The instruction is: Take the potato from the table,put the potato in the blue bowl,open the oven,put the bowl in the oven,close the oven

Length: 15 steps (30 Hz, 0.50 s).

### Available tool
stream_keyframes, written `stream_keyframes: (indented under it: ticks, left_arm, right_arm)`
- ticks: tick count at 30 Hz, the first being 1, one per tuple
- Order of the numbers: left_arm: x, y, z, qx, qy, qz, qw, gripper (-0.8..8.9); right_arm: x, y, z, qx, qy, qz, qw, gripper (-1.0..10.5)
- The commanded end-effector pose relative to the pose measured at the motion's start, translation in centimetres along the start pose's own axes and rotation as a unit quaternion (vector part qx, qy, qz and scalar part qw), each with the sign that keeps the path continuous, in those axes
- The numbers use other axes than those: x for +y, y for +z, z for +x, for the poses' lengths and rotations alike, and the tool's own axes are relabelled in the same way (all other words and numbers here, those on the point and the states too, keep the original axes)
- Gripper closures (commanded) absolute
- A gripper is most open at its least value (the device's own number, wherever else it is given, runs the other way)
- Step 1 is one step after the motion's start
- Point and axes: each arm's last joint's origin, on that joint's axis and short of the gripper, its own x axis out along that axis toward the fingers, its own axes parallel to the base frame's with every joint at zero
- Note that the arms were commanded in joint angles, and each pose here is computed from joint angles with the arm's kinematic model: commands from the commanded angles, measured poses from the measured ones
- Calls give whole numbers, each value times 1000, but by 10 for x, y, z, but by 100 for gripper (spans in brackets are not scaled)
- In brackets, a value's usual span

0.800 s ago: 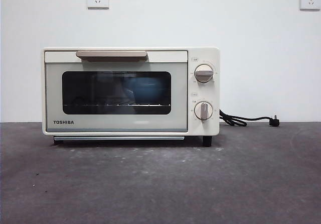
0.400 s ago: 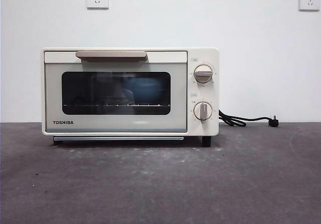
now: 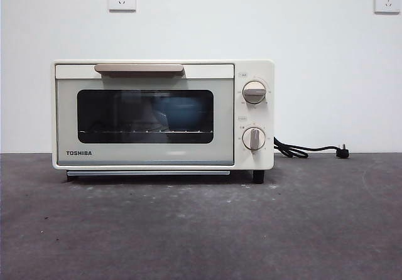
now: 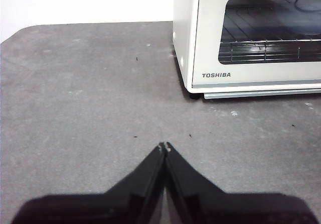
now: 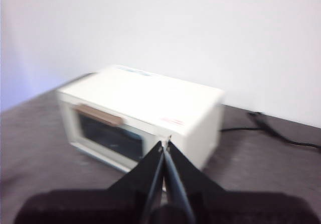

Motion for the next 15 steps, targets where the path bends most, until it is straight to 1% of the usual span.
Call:
stream_keyframes:
  ticks: [1,5,7,8,12,15]
  left_arm:
    - [0,-3,1,4,2,-5,1000,818]
    - [0,-3,1,4,2,-5,1000,818]
    - [0,-3,1,4,2,-5,1000,818]
    - [0,-3,1,4,2,-5,1000,818]
    - [0,-3,1,4,2,-5,1000,818]
    - [0,-3,1,4,2,-5,1000,818]
  right_arm:
    - [0,-44,8,-17,-11,-14,1000,941]
    - [3,-94,13,-44,-14,-10,999,941]
    - [3,-118,16,-45,-29,-5,999,941]
    - [3,-130,18,-43,-45,0,998,941]
    - [2,-171,24,-29,-86,44,995,941]
    - [2,-192,27,-19,-109,67,992,941]
